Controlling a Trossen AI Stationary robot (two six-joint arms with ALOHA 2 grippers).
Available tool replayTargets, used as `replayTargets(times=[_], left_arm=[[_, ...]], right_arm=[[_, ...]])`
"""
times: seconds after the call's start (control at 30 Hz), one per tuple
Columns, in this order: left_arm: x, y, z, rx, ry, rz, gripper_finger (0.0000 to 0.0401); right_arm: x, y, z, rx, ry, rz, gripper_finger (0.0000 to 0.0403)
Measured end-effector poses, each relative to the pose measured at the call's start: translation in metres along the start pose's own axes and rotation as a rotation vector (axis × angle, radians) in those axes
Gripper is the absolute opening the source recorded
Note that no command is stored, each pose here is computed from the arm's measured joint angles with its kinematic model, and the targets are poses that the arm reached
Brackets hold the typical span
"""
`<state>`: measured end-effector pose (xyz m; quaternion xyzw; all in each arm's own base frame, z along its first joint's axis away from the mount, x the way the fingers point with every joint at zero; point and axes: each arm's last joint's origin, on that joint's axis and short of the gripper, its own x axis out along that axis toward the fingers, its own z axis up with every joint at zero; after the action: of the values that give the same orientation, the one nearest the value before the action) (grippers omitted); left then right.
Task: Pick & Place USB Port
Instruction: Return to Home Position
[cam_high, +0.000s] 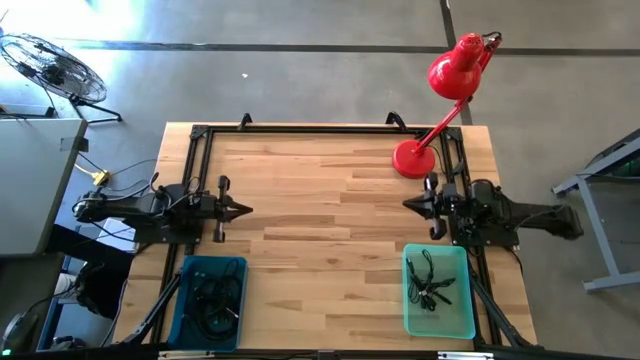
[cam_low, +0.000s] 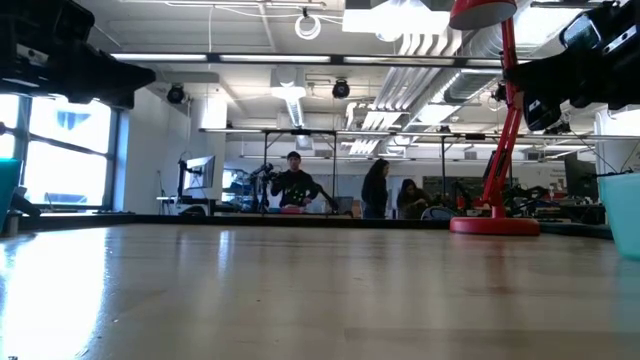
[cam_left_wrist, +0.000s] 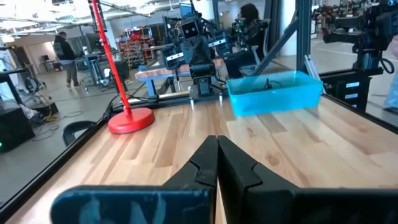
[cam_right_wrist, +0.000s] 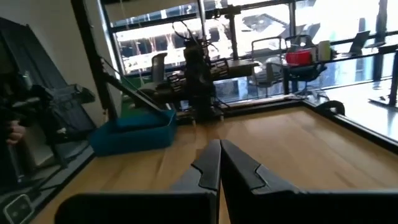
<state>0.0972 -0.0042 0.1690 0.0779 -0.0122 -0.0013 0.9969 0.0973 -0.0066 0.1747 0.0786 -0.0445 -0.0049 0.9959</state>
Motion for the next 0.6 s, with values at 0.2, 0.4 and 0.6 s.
replayTargets(times=[0.2,0.4,0.6], left_arm=[[0.0,-0.0001,-0.0003,-0.005,0.001,-0.001,0.0],[0.0003,-0.0005,-0.0006,-0.008,0.004,-0.014,0.0],[0.0004,-0.0001,-0.0007,-0.008,0.006,0.0,0.0]], right_arm=[[-0.0002,-0.0013,-0.0026,0.02,0.032,0.017,0.0],[-0.0002,-0.0019,-0.0048,0.037,0.054,0.005,0.0],[-0.0002,-0.0032,-0.0056,0.034,0.058,-0.034,0.0]])
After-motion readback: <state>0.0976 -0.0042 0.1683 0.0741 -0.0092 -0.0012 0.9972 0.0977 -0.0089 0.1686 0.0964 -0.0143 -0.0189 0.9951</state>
